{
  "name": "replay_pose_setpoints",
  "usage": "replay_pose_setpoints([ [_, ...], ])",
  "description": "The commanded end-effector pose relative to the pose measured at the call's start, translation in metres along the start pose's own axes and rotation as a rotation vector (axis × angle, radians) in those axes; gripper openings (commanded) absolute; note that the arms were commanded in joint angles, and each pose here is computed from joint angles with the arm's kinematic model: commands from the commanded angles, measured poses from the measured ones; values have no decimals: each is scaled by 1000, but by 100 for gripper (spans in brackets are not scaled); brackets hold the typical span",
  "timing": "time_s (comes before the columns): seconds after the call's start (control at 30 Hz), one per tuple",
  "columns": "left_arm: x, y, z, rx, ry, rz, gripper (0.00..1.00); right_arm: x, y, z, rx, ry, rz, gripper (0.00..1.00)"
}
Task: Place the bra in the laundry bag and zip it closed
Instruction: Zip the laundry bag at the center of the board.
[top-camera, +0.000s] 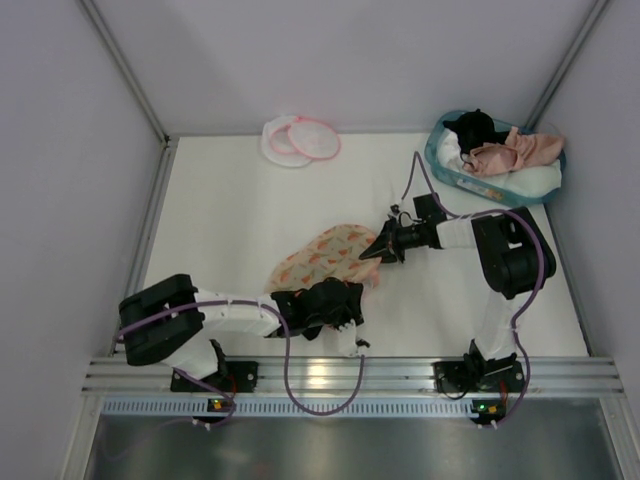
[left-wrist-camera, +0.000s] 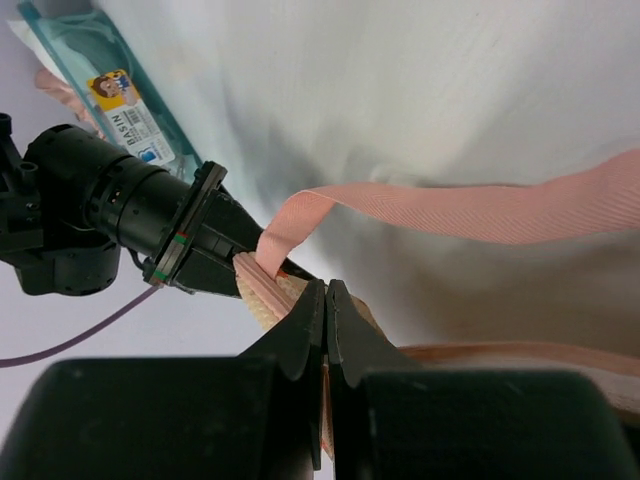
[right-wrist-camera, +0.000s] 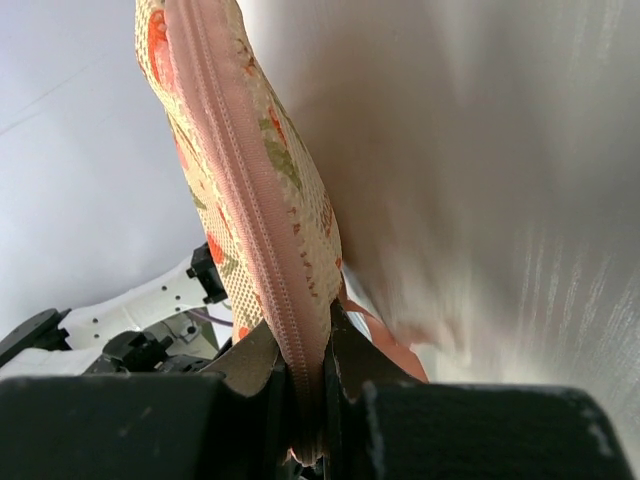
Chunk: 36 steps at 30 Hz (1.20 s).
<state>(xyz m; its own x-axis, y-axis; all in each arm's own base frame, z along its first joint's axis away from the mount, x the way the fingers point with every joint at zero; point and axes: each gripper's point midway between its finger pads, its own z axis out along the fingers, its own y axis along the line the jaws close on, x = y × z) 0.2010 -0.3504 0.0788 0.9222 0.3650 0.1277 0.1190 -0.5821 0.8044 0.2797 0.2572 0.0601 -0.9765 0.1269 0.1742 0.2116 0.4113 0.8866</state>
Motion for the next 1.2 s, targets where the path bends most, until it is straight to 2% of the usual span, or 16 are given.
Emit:
replay_pose_setpoints([
  [0.0,-12,-9,-9,80,-67,-77,0,-14,25,-8,-45,-24,-90,0],
  [0.17,-30,-28,-20,217,-160,-169,0,-24,24,-13,-43,-39,-89,0],
  [0.43,-58,-37,-43,320,-299,-319,0,-38,18,-18,-17,-58,-111,0],
  [0.67,-73,-45,-57,382,-349,-431,0,-54,9,-20,16,-79,-124,0],
  [0.9,-75,-48,-56,428,-322,-555,0,-69,10,-19,41,-87,-162,0],
  [0.93,-73,-36,-54,414,-304,-621,5,-70,10,-19,44,-86,-161,0],
  [1.0,-67,-26,-48,406,-267,-698,22,-73,14,-19,41,-87,-182,0],
  [1.07,-61,9,-46,346,-264,-825,36,-76,15,-19,46,-88,-208,0],
  [1.13,-48,50,-47,270,-264,-981,44,-75,10,-19,64,-64,-204,9],
  [1.17,-41,62,-48,244,-257,-1039,48,-83,17,-20,62,-64,-276,16],
])
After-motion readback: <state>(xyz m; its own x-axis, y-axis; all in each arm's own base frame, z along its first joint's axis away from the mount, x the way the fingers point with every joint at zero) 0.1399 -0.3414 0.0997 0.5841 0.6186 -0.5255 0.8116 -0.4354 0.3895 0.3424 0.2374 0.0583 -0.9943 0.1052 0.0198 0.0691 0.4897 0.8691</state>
